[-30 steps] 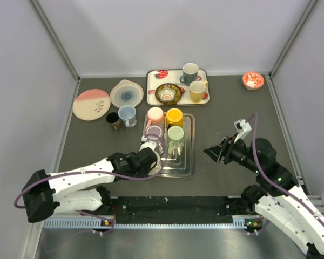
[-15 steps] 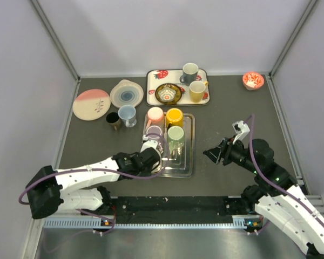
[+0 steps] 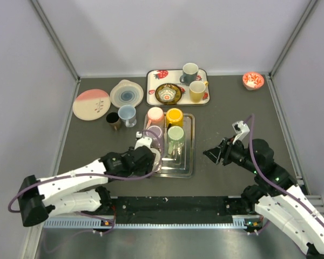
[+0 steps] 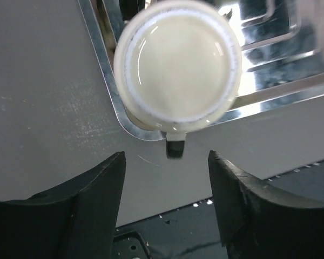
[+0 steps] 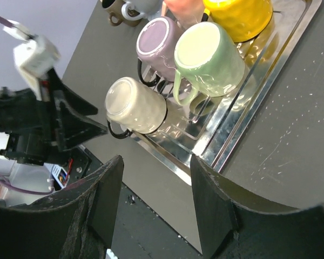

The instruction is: Turn the mug right side up

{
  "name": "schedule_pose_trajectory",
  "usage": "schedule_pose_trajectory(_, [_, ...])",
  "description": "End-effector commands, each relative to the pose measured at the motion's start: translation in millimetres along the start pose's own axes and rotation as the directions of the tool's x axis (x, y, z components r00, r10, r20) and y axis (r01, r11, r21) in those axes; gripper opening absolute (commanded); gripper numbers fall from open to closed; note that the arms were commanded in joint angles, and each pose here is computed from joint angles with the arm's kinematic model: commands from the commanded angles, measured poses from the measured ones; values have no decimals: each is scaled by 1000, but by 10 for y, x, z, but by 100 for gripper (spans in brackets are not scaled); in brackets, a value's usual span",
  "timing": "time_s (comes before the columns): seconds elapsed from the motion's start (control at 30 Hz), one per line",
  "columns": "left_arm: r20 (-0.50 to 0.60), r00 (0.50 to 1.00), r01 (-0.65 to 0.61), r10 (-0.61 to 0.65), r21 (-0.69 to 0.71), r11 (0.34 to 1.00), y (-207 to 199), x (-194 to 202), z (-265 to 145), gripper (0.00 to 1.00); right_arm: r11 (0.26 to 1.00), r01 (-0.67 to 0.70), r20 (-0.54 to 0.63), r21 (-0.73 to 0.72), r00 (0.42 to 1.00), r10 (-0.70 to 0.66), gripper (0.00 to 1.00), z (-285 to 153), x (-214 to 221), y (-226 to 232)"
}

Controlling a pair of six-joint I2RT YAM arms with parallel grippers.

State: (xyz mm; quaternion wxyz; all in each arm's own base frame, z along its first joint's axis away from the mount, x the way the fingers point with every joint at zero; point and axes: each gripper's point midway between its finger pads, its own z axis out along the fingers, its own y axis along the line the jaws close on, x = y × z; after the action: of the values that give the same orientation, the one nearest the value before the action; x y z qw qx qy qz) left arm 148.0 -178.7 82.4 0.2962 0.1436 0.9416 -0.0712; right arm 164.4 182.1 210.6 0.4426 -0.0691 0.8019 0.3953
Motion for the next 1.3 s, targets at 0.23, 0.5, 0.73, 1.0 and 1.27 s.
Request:
schedule_pose_trajectory(0.23, [409,912,59,-3,-125,990,510,-916,-837,75,998,42,3,-39,999,-42,53,48,-94,112])
schedule_pose_trajectory(0.5, [413,875,348,-253,-173,921,1297,-1308,-558,87,998,42,-10,-55,999,-43,53,40,-53,126])
schedule_pose_trajectory(0.73, [393,847,459,-358,-200,866,1601,-1505,-251,89,997,49,-13,-65,999,-50,53,73,-33,124])
schedule_pose_trajectory(1.0, [428,772,582,-470,-177,794,1856,-1559,22,71,995,63,-11,-78,998,-64,53,107,-44,139])
schedule_pose_trajectory(1.27, [386,764,621,-516,-223,752,2072,-1508,344,61,995,73,-18,-71,997,-74,53,139,-8,96])
